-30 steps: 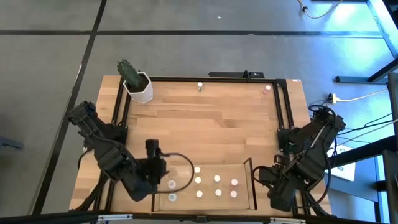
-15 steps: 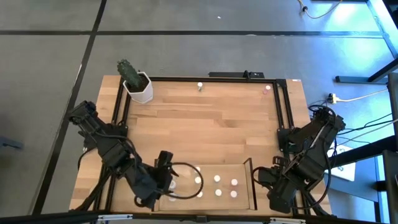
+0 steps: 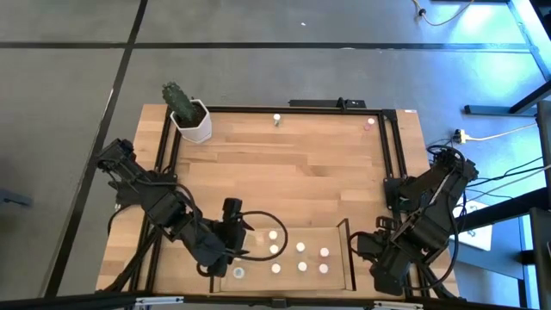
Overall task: Pick and place medicine bottles onto shelf by color
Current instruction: Put the white pill bottle on the shelf aligned with the other white pill bottle
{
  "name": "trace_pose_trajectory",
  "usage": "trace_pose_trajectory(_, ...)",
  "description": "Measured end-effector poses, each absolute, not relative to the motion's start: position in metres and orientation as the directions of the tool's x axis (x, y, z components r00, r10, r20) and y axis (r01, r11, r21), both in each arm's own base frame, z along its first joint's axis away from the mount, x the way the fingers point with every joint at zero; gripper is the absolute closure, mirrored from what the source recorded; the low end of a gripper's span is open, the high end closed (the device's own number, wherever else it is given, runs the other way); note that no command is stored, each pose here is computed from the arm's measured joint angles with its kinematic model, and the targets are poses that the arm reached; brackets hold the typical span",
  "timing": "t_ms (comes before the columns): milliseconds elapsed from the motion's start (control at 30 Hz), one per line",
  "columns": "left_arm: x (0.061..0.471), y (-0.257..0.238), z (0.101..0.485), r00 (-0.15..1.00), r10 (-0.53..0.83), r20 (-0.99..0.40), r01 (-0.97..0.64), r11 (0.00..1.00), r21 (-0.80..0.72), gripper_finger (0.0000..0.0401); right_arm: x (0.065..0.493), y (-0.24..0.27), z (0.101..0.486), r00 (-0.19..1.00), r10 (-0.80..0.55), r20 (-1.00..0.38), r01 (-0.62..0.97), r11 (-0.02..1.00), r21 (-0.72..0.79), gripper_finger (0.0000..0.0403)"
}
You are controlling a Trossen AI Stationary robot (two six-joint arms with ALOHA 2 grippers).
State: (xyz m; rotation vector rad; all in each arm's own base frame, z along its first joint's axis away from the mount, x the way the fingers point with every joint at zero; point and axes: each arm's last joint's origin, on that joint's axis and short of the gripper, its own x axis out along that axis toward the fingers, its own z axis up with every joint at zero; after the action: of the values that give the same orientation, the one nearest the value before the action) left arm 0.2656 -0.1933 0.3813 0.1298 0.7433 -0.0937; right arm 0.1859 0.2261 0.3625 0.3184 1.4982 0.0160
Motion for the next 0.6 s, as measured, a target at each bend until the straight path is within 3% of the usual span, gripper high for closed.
trace_pose_trajectory(600, 0.2658, -0.1929, 0.3813, 0.733, -0.038, -0.679, 0.129, 0.988, 0.085, 0.0145, 0.1903, 0.2314, 0.3641, 0.123, 0.261, -0.958, 0.142, 0.950, 0.277, 0.0196)
